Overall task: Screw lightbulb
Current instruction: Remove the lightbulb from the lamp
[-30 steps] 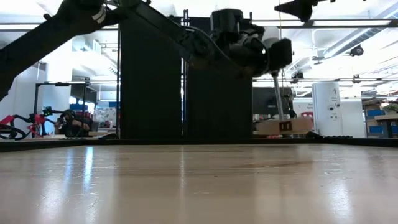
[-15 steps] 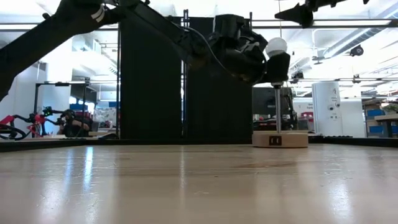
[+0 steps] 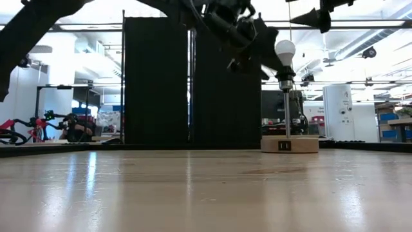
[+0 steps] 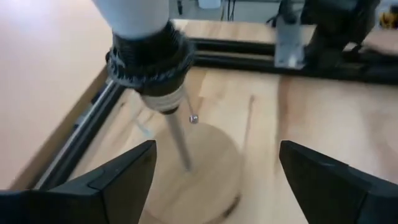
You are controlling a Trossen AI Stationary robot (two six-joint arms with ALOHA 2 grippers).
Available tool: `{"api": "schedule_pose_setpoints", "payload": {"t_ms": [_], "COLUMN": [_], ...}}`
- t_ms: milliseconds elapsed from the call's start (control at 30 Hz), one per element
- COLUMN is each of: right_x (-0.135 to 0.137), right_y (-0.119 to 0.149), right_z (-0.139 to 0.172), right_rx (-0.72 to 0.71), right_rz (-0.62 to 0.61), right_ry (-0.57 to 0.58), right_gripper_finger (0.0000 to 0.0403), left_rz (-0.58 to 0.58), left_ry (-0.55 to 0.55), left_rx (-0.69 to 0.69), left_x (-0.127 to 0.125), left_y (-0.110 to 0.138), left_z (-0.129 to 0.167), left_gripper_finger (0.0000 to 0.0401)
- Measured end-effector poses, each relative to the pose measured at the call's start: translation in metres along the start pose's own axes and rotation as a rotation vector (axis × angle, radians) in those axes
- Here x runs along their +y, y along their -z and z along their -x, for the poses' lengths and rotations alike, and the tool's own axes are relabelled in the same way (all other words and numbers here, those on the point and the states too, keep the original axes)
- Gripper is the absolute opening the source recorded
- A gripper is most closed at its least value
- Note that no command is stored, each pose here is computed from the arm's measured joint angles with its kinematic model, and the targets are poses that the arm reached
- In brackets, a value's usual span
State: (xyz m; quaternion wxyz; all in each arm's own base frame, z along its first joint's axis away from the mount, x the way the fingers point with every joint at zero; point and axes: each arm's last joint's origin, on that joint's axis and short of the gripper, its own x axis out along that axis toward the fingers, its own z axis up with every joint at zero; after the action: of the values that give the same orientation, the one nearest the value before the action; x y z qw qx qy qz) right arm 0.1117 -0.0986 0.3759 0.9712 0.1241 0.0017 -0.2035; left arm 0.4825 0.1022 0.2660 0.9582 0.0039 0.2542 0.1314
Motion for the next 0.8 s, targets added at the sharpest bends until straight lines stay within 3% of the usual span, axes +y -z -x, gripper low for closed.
{"api": "schedule_pose_setpoints", "payload": {"t_ms": [100,200,433,600,800], "right_x": [0.000,0.003,0.002,-0.004,-0.014], "right_y": [-0.005,-0.015,-0.029,-0.032,-0.047], "right_z": [0.001,0.003,-0.002,-0.024,-0.056], "right_rx": [0.043,0.087,0.298,0.467,0.501], "right_rz": [-0.076,-0.060,-0.036,-0.196,-0.340], "right_ry": [0.063,0.081,0.182,0.228,0.309], "right_gripper_finger": [0.0353,0.0353,0.0353,0.0353,0.0353], "left_rz": [0.094,0.172,0.176,0.170,0.167], "left_ry": [0.006,-0.027,-0.077,-0.106,-0.112], "left_rx": [-0.032,-0.088,-0.115,-0.180,-0.202], "left_x": [-0.003,-0.003,-0.002,0.004,0.017], "left_y": [-0.008,-0.014,-0.017,-0.020,-0.004], "left_z": [0.008,0.009,0.010,0.006,-0.020], "left_gripper_finger": [0.0331,0.0331,0.0331,0.0331,0.0333]}}
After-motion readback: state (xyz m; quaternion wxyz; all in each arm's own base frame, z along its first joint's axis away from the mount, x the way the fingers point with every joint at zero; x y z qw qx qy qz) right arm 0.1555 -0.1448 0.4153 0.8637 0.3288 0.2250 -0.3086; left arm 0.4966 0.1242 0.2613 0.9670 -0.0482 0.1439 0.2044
